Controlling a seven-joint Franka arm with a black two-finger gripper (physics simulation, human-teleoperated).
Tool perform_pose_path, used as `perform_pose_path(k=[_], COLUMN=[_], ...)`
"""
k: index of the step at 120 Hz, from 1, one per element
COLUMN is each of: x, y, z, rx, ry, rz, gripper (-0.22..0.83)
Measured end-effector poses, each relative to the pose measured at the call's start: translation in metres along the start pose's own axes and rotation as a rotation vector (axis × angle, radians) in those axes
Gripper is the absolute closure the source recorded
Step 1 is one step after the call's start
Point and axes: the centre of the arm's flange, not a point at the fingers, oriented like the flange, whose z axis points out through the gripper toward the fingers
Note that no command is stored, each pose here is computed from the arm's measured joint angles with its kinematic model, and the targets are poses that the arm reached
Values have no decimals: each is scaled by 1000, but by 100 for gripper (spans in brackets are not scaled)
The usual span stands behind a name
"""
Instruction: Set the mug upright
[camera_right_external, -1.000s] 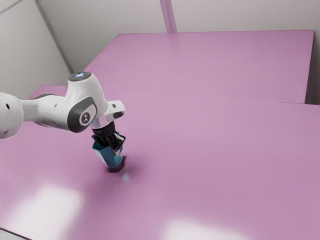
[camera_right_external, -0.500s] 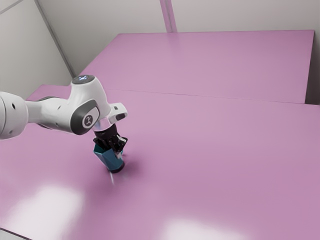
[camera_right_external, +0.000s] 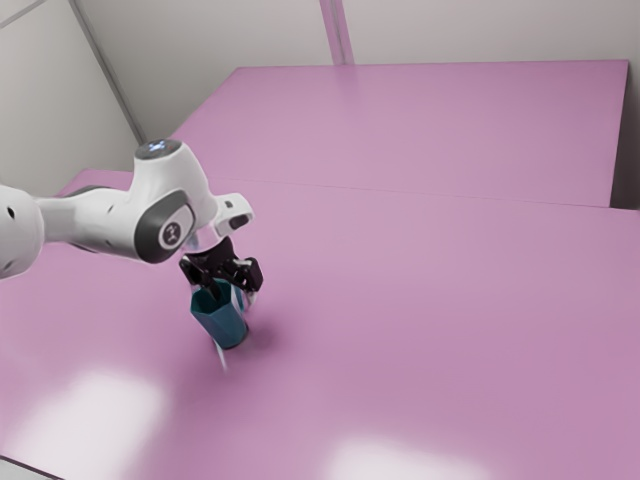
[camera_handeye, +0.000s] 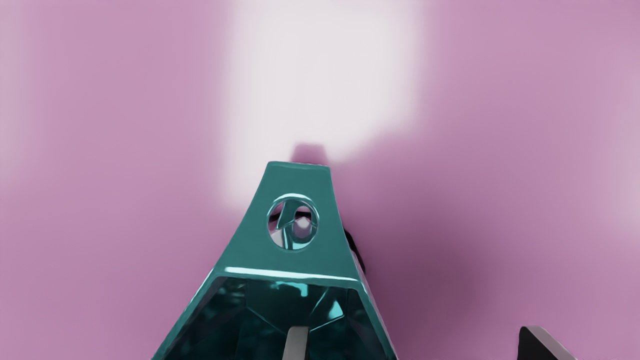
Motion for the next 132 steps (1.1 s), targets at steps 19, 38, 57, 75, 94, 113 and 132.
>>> perform_pose_path(k=[19,38,57,75,94,113,132], x=[-4,-2,18,39,55,67,74], y=[4,8,31,38,39,38,34], z=[-33,-60,-94,-127,-160,-194,-215], rx=[-13,-14,-2,-5,-5,-5,-5], ry=[58,85,93,72,33,12,-1], rz=[10,21,54,57,54,50,44], gripper=[9,5,3,2,2,2,1])
